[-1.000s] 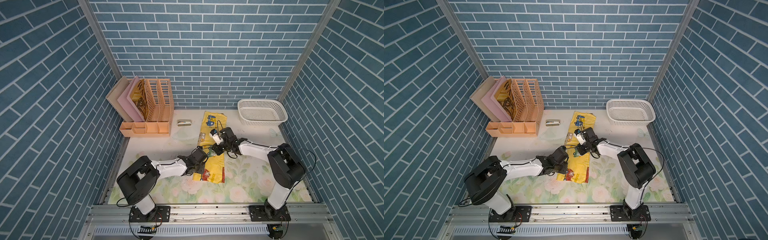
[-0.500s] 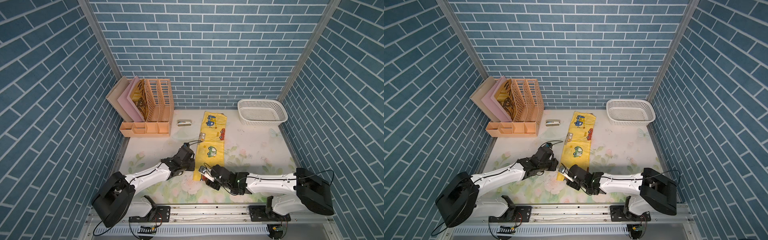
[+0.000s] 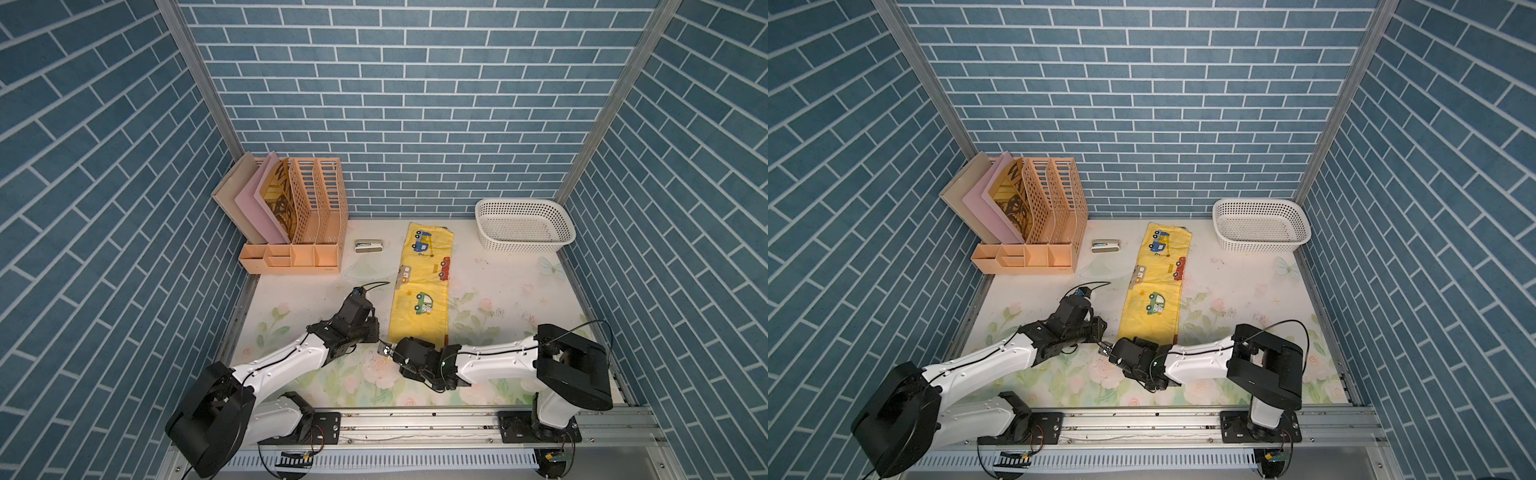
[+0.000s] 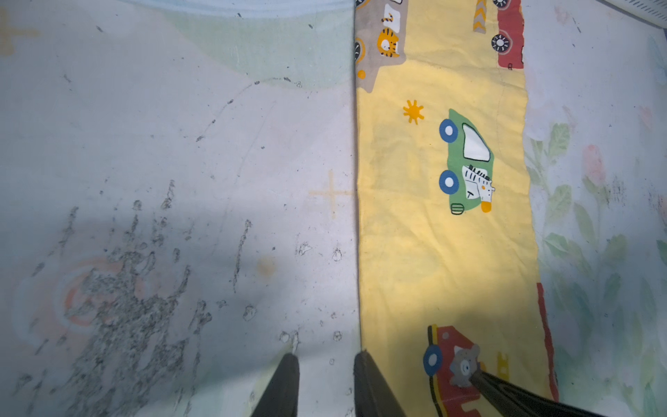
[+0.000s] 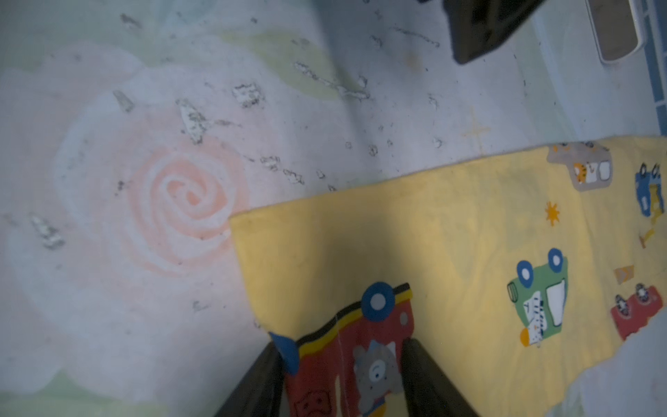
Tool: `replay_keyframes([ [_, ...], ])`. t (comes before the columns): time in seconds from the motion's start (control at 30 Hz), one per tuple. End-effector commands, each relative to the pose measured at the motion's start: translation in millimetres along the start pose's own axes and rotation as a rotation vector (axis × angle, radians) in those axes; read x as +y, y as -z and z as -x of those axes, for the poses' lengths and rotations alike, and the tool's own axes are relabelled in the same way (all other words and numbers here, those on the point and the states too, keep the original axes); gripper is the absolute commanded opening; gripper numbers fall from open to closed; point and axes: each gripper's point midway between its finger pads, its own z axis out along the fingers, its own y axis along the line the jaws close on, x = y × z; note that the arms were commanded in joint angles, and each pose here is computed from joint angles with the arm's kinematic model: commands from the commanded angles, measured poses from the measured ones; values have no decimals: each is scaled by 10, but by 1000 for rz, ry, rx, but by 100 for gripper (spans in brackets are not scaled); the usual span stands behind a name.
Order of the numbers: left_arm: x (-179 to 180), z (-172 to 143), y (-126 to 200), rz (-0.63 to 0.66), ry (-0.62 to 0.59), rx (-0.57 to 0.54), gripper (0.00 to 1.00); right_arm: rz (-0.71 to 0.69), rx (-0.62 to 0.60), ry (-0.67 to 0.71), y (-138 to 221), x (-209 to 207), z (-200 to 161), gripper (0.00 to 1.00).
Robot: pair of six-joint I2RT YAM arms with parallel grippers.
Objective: Roll up the pillowcase
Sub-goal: Roll the pillowcase at the center of the board.
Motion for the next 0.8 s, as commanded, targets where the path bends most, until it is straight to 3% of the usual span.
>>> replay_keyframes([
  [0.0,52,-9,11,12,6,0,31,44,193,83,-77,163,-502,27],
  [0.13,40,-12,-6,8,1,6,31,103,257,99,-89,284,-684,0],
  [0.4,-212,-62,9,-127,-76,20,31,299,135,-9,106,366,-410,0],
  [0.53,-449,-130,111,-217,-162,-13,31,487,46,-131,305,302,-259,0],
  [0.77,-729,-206,345,-391,-250,-103,31,678,-9,-201,456,223,-133,0],
])
